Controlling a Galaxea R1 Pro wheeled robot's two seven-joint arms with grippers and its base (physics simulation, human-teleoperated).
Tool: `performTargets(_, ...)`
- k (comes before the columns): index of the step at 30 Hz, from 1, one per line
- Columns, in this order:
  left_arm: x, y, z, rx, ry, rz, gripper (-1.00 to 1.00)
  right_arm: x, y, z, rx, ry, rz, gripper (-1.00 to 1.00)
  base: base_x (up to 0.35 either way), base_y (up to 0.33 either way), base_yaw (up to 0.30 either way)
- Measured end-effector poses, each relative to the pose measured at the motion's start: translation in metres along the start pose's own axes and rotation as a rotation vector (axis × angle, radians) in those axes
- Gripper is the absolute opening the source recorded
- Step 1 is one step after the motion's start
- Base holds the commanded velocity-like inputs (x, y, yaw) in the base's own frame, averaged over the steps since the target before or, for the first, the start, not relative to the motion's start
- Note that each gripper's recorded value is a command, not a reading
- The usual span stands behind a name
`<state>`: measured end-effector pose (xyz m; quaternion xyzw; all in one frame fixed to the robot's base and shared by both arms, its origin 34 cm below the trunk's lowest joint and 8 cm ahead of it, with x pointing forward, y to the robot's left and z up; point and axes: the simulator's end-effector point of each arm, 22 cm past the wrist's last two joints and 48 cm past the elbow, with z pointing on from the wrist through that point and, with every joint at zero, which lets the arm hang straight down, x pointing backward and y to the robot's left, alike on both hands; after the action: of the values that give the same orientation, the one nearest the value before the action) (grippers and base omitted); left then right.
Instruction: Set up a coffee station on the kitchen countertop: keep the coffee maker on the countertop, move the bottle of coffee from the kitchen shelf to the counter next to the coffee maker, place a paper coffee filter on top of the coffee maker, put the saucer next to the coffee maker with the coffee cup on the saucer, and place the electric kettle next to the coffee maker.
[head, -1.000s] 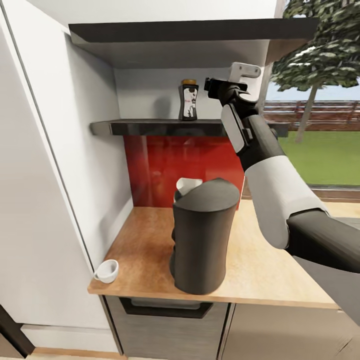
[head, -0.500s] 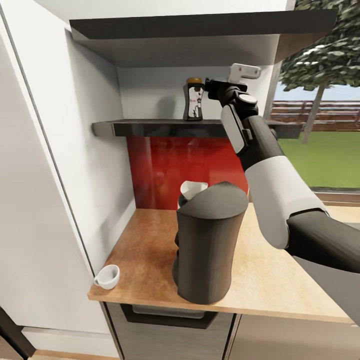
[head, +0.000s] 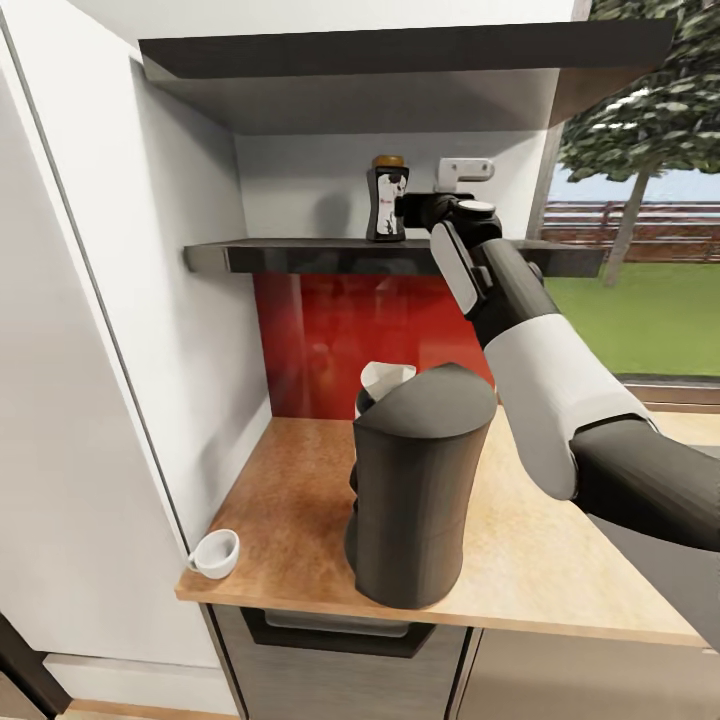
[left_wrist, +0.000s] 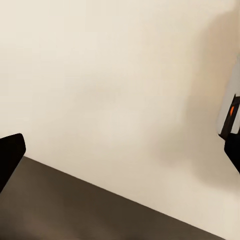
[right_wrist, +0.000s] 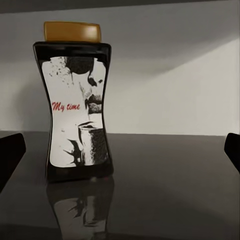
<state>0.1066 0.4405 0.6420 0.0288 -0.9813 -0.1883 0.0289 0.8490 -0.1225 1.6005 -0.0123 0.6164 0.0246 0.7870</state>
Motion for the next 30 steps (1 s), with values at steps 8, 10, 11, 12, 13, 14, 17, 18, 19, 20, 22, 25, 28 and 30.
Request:
performTargets(8, -0.0001, 0.0003, 0.0001, 0.000, 0.000, 0.002, 1.00, 0.0001, 0.0007, -0.0002, -0.001, 0.001, -0.001, 1.00, 0.000, 0.001, 0.000)
performTargets(10, -0.0004, -0.0001, 0.0000, 0.001, -0.001, 0.002, 1.00, 0.0000, 0.0006, -0.0002, -0.001, 0.001, -0.001, 1.00, 0.000, 0.057, 0.000)
performTargets(11, -0.0004, -0.0003, 0.0000, 0.001, -0.001, 0.003, 1.00, 0.0000, 0.0006, -0.0002, -0.001, 0.001, -0.001, 1.00, 0.000, 0.138, 0.000)
performTargets(12, -0.0005, -0.0004, 0.0000, 0.001, -0.001, 0.003, 1.00, 0.0000, 0.0005, -0.0002, -0.001, 0.001, -0.001, 1.00, 0.000, 0.163, 0.000)
performTargets(13, -0.0006, -0.0005, -0.0001, 0.001, -0.002, 0.003, 1.00, -0.0002, 0.0004, -0.0002, 0.000, 0.000, 0.000, 1.00, 0.000, 0.137, 0.000)
performTargets(14, -0.0007, -0.0006, -0.0001, 0.001, -0.002, 0.003, 1.00, -0.0001, 0.0002, -0.0002, 0.000, 0.001, 0.000, 1.00, 0.000, 0.110, 0.000)
performTargets(17, -0.0007, -0.0007, -0.0001, 0.002, -0.002, 0.003, 1.00, -0.0003, -0.0002, -0.0002, 0.002, 0.000, -0.001, 1.00, 0.000, 0.048, 0.000)
performTargets(18, -0.0007, -0.0003, 0.0000, 0.001, -0.002, 0.003, 1.00, -0.0002, -0.0003, -0.0002, 0.002, 0.000, -0.001, 1.00, 0.000, 0.018, 0.000)
performTargets(19, -0.0008, 0.0000, 0.0000, 0.001, -0.002, 0.003, 1.00, -0.0002, -0.0004, -0.0002, 0.002, 0.001, -0.001, 1.00, 0.000, 0.012, 0.000)
performTargets(20, -0.0008, 0.0002, 0.0000, 0.001, -0.002, 0.003, 1.00, -0.0002, -0.0004, -0.0002, 0.003, 0.001, -0.002, 1.00, 0.000, 0.009, 0.000)
performTargets(22, -0.0008, 0.0001, 0.0000, 0.001, -0.002, 0.003, 1.00, -0.0003, -0.0005, -0.0002, 0.003, 0.000, -0.002, 1.00, 0.003, 0.005, 0.000)
performTargets(25, -0.0008, 0.0003, 0.0001, 0.000, -0.002, 0.003, 1.00, -0.0011, -0.0006, -0.0005, 0.004, -0.001, -0.001, 1.00, 0.040, 0.002, 0.000)
performTargets(28, -0.0008, 0.0004, 0.0001, 0.000, -0.002, 0.003, 1.00, -0.0016, -0.0007, -0.0007, 0.004, -0.002, -0.002, 1.00, 0.097, 0.016, 0.000)
performTargets(30, -0.0007, 0.0005, 0.0000, 0.000, -0.002, 0.003, 1.00, -0.0021, -0.0009, -0.0009, 0.005, -0.003, -0.001, 1.00, 0.162, 0.101, 0.000)
